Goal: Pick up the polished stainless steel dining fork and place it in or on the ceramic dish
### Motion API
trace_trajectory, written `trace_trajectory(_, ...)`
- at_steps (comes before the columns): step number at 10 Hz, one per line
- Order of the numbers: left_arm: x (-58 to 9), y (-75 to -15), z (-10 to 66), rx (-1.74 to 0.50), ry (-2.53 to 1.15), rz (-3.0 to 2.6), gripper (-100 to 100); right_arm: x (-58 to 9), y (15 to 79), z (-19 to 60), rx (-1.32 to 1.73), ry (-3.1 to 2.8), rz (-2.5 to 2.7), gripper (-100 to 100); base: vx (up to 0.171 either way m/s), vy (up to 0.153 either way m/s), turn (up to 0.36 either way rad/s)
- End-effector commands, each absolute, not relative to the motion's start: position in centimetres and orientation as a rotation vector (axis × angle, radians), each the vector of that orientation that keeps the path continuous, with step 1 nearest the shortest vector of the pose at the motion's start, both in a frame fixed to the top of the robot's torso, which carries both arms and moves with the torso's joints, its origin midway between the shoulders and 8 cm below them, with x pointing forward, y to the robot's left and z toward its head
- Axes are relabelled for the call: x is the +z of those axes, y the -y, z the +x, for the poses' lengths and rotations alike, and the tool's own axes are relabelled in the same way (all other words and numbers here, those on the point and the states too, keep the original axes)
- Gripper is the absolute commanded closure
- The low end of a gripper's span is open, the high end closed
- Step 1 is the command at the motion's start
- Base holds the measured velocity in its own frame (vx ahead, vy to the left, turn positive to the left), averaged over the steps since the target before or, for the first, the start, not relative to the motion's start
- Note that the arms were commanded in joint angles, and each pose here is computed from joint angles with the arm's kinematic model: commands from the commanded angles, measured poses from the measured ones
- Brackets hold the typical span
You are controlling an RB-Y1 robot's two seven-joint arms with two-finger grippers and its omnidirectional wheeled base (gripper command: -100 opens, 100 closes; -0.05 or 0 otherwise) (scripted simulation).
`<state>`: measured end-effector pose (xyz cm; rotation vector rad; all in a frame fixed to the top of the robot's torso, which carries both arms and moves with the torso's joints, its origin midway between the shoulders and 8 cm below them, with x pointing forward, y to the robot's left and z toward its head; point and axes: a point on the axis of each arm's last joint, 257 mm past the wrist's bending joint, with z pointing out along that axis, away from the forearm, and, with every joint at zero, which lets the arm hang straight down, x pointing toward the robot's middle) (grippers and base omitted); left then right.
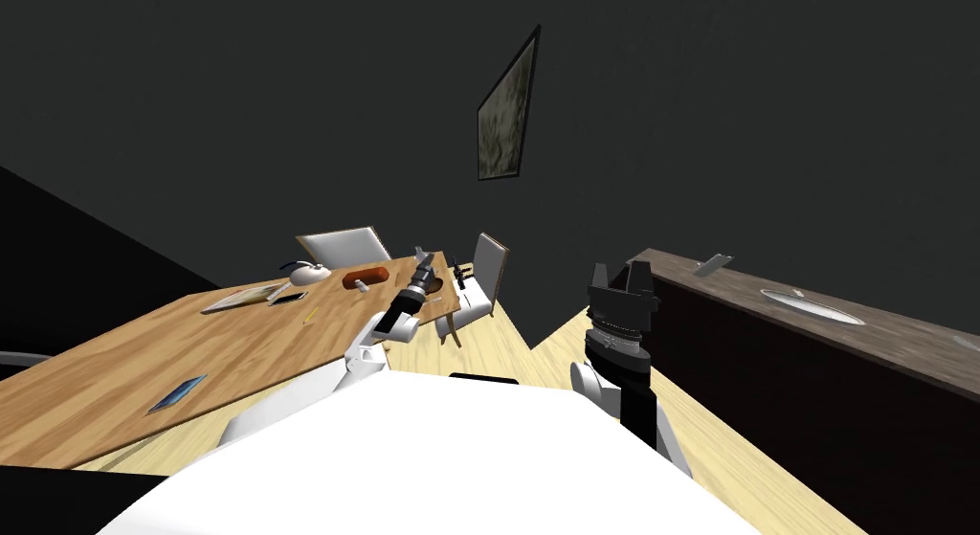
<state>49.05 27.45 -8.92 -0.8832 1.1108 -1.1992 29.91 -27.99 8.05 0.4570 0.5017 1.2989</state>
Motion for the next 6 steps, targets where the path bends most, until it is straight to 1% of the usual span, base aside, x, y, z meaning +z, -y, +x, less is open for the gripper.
trace_trajectory(1,-10.6,-27.9,49.8,-1.194,-1.136,-0.928,-100,8.1,28.0,29.9,1.299,-0.502,0.457,0,-0.049,0.021,-0.062)
trace_trajectory(6,-16.1,-28.6,53.1,-1.189,-1.224,-1.134,-100,8.0,28.0,29.9,1.299,-0.502,0.457,0,-0.052,0.019,-0.074)
